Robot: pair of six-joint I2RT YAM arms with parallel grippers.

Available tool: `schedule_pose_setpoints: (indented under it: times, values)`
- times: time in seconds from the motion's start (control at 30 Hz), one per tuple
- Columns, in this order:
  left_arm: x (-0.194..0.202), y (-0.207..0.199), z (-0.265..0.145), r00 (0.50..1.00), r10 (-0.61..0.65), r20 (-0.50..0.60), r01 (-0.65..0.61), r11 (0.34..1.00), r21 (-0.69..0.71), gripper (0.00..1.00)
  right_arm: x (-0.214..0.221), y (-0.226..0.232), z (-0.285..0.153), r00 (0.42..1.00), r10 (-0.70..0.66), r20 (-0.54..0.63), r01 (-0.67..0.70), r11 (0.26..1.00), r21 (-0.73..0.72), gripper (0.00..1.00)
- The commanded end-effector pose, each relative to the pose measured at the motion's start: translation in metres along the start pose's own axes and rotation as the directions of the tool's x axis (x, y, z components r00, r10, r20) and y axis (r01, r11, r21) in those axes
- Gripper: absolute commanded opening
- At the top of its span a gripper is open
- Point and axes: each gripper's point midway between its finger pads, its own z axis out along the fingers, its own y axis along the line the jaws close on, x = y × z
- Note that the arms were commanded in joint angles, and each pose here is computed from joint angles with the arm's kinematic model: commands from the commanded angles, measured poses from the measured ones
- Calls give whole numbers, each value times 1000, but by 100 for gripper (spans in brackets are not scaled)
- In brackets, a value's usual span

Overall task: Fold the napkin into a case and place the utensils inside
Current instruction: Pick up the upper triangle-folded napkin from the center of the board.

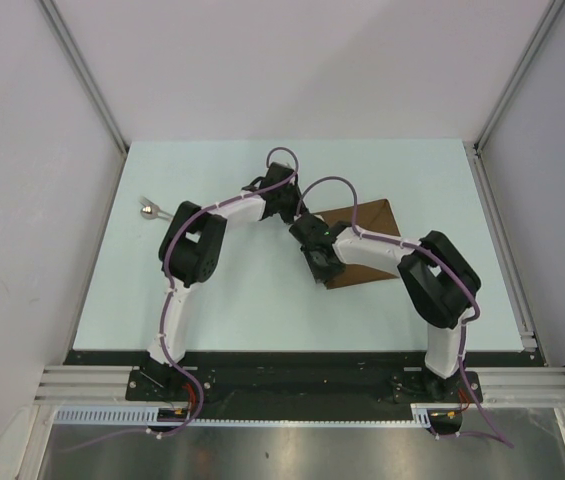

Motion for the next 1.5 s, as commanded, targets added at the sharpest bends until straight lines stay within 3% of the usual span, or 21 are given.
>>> schedule_pose_setpoints:
  times: [0.0,0.2,0.33,0.43,0.63,0.93,1.23,1.47]
  values:
    - [-7,-6,-3,1000,10,4,-10,999,34,3,24,-15,17,996,-30,-79,41,989,144,31]
    - [-10,-8,-8,999,38,2,-38,999,32,13,19,-14,18,997,-49,-62,58,986,155,5]
    - [-16,-11,-14,997,74,9,-74,997,21,24,-3,-2,7,999,-35,12,34,997,67,0]
    - [-18,-18,-24,996,89,13,-90,995,33,47,-20,3,-11,997,-6,73,7,1000,-10,0]
    - [-8,-24,-48,998,56,-22,-55,997,57,77,-41,3,-48,988,86,132,-55,974,-217,0]
    - [6,-45,-62,996,-39,-83,51,987,149,83,-38,-5,-53,987,122,101,-82,940,-332,0]
    - [21,-30,-45,984,-118,-134,131,987,89,82,-37,-14,-60,981,159,111,-112,931,-348,0]
    - [25,-34,-31,981,-128,-145,144,983,111,71,-35,-18,-60,979,172,112,-122,926,-357,0]
